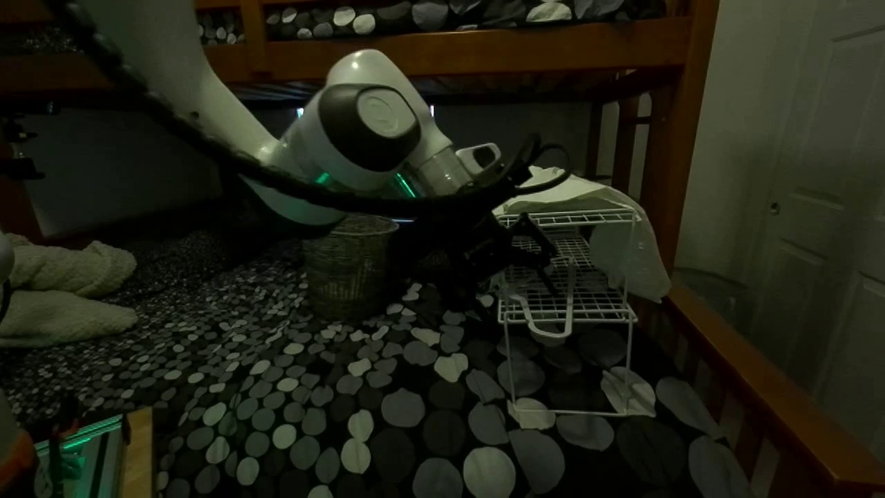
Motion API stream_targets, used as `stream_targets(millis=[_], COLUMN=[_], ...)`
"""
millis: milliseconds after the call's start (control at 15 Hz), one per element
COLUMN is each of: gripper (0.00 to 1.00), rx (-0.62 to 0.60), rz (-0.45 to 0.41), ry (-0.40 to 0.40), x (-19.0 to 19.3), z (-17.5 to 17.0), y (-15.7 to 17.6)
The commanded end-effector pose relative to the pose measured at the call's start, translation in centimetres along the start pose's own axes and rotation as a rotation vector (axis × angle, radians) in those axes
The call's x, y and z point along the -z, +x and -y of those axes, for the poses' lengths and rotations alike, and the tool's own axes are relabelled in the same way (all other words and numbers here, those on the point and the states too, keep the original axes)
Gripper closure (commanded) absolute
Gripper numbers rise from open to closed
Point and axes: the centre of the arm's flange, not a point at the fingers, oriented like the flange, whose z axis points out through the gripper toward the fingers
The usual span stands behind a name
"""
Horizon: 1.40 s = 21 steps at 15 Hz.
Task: Take the hanger from the second shelf to the top shelf
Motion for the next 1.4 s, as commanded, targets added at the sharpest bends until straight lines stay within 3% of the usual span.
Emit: stream_targets(millis=[0, 67, 333, 733, 933, 1067, 1133, 1333], gripper=[0.00, 0.00, 0.00, 0.01, 0.29, 0.38, 0.51, 0.69], rx=[0.018, 0.019, 0.027, 0.044, 0.026, 0.014, 0.011, 0.016], rz=[-0.076, -0.048, -0.087, -0.128, -0.115, -0.102, -0.095, -0.095], ry=[0.026, -0.011, 0.040, 0.064, 0.060, 0.068, 0.080, 0.115], x=[-6.2, -2.8, -6.4, -7.8, -9.6, -11.1, -11.8, -13.5], z=[-2.8, -1.2, -1.1, 1.3, 0.8, 0.6, 0.4, 1.3], y=[2.6, 1.7, 3.3, 9.5, 10.7, 10.8, 10.9, 11.6])
